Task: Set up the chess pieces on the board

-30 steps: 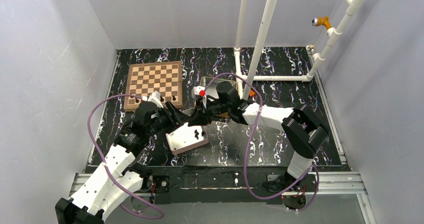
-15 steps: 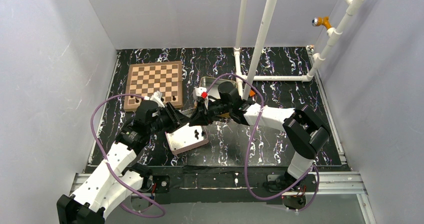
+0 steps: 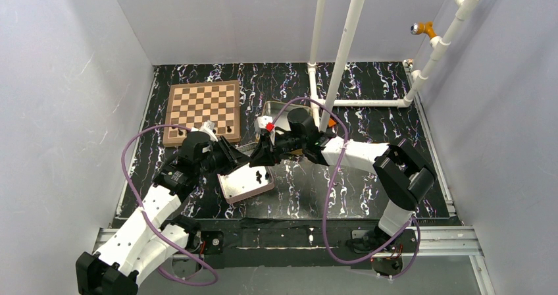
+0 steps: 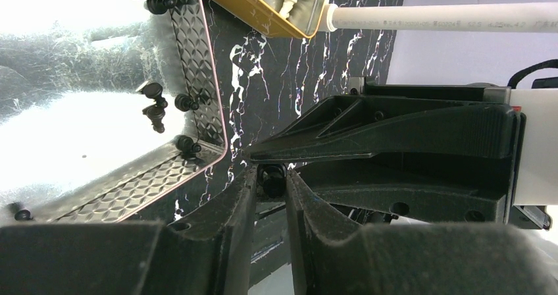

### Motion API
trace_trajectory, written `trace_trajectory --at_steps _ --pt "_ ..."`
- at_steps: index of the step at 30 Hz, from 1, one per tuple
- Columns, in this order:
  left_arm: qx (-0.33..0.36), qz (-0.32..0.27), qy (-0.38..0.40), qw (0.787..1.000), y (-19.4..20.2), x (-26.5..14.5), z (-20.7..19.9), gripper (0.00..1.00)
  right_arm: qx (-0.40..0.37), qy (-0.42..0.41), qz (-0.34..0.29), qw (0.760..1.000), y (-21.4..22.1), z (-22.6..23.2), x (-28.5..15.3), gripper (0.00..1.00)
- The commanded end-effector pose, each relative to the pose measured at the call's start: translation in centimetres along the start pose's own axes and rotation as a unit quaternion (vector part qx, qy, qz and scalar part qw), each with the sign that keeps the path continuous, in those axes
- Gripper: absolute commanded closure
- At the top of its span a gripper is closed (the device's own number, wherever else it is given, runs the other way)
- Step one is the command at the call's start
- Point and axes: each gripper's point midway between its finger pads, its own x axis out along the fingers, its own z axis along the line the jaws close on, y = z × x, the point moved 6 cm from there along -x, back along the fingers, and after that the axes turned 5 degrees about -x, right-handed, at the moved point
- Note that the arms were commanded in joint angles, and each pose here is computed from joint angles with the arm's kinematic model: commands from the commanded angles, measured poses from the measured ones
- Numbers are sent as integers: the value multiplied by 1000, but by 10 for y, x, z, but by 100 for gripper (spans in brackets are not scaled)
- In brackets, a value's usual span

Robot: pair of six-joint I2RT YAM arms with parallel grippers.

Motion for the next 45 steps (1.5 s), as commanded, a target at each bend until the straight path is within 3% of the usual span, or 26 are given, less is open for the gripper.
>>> trace_trajectory --at_steps 1,6,9,13,20,22,26,30,38,45 --pt "-1 -10 -11 1000 -3 -1 1 80 -49 -11 -32 998 -26 5 -4 92" --pt "-2 -13 -13 1000 -3 -1 1 90 -48 -12 -30 998 -24 6 -4 92" --pt "-1 -11 -10 1000 -3 -1 1 100 -48 -12 -30 998 -24 6 -4 92" --pt "5 -11 -8 1000 -3 -3 0 100 -45 -5 -28 999 -23 5 -4 89" --pt "52 -34 -49 997 -10 -18 3 100 -21 23 -17 999 -24 -1 -5 35" --pt "67 -42 -64 995 -13 -23 5 100 -16 27 -17 999 -26 -1 -5 26" --pt "95 -70 -93 989 -22 -33 6 100 -10 34 -15 999 -27 -3 -6 17" --pt "135 -124 -157 970 -42 -52 10 100 -13 34 5 999 -25 -3 -9 11" --pt "194 -213 -314 905 -98 -76 30 100 -30 12 27 999 -23 1 -15 9" --pt "184 -297 -352 868 -149 -65 61 100 -31 26 28 999 -23 -4 -19 8"
